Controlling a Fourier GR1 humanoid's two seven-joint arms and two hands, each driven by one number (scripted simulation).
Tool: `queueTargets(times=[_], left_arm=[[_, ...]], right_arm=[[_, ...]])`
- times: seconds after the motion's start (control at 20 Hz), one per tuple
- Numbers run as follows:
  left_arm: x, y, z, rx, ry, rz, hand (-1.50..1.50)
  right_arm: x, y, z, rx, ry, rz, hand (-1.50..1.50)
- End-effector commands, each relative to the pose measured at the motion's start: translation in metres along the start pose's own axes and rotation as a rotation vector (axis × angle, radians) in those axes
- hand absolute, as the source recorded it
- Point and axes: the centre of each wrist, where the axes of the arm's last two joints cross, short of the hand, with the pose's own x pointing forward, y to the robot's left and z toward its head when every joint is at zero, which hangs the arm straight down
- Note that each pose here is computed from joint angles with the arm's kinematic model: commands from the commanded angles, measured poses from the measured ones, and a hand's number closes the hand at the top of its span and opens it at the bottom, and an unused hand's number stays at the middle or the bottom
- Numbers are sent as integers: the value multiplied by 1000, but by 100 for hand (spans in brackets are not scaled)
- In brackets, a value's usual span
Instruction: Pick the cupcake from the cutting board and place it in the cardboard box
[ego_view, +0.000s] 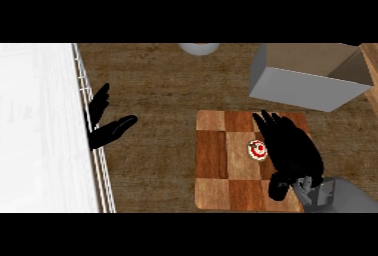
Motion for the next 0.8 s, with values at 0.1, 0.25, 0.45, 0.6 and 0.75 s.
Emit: queueTargets(times=[0.1, 0.25, 0.45, 0.6, 0.75], left_arm=[[33, -5, 1, -148, -360, -65, 0], [33, 0, 3, -167, -359, -66, 0], [35, 1, 4, -149, -367, -57, 0], [21, -2, 3, -146, -357, -72, 0], [27, 5, 1, -149, -369, -68, 0]], right_arm=[[8, 7, -11, 5, 70, 35, -150], [3, 12, -14, 29, 60, 34, -150], [8, 26, -19, 52, 38, 3, -150], [13, 30, -20, 55, 34, 11, -150], [5, 34, -30, 50, 85, 23, -150]])
